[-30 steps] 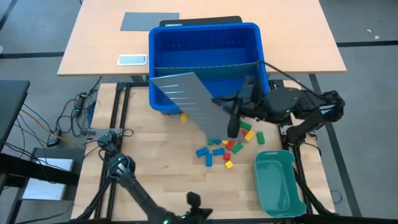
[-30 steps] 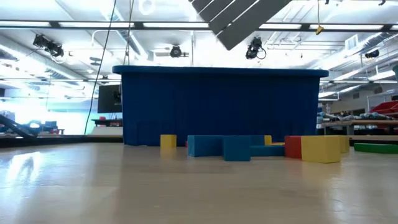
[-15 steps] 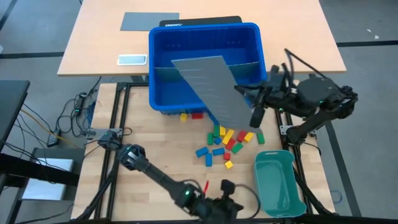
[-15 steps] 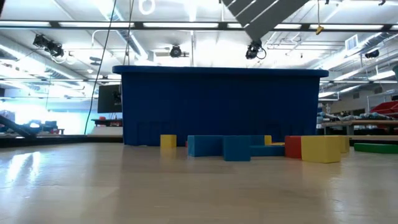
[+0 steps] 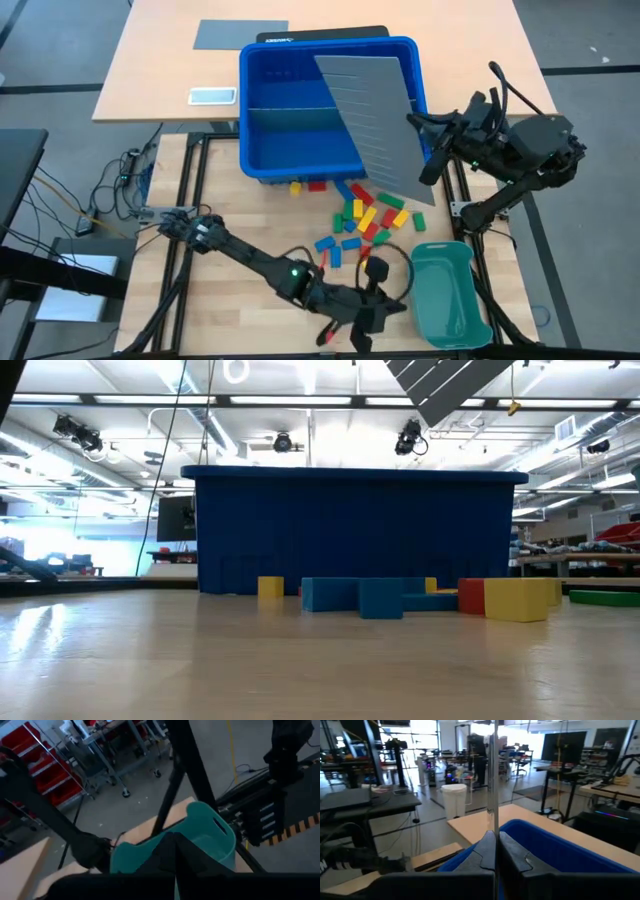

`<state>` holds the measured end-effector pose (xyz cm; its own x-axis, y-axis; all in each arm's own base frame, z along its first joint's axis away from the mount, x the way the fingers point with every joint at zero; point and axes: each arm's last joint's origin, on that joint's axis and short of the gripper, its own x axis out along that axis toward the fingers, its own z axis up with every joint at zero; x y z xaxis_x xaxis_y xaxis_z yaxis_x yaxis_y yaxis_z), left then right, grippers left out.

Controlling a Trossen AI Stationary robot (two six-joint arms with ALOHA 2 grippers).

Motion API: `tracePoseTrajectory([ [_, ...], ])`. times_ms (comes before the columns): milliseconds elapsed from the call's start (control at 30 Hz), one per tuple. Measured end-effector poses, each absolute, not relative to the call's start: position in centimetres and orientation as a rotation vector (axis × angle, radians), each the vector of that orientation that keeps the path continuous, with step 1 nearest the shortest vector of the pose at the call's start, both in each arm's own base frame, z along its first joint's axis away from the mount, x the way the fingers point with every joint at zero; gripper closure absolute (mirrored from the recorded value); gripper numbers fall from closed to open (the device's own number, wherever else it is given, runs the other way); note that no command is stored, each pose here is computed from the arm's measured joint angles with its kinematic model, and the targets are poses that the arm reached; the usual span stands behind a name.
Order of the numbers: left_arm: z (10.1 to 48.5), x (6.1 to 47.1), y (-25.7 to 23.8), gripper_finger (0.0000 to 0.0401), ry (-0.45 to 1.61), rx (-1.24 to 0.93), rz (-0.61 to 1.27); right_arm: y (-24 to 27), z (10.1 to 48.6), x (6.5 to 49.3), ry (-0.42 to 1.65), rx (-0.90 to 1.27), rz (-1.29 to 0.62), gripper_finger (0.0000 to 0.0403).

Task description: Sort Items/Unsort Items

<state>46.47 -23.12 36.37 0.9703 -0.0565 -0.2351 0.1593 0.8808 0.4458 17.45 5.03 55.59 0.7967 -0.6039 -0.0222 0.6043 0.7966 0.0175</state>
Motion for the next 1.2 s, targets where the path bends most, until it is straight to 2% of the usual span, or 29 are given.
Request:
tracePoseTrajectory([
  [467, 42.1, 43.8, -15.4, 0.0401, 0.308, 0.559, -0.029, 3.5, 56.1, 16.9, 0.029, -0.065, -0.704, 0.0403],
  [900, 46.0, 41.6, -5.2, 0.0401, 0.341, 0.484, -0.084, 1.9, 56.2, 17.3, 0.049, -0.164, -0.638, 0.0403],
  [1200, 48.1, 37.7, 1.3, 0.0401, 0.419, 0.464, -0.119, -0.3, 56.7, 17.6, 0.017, -0.2, -0.646, 0.0403],
])
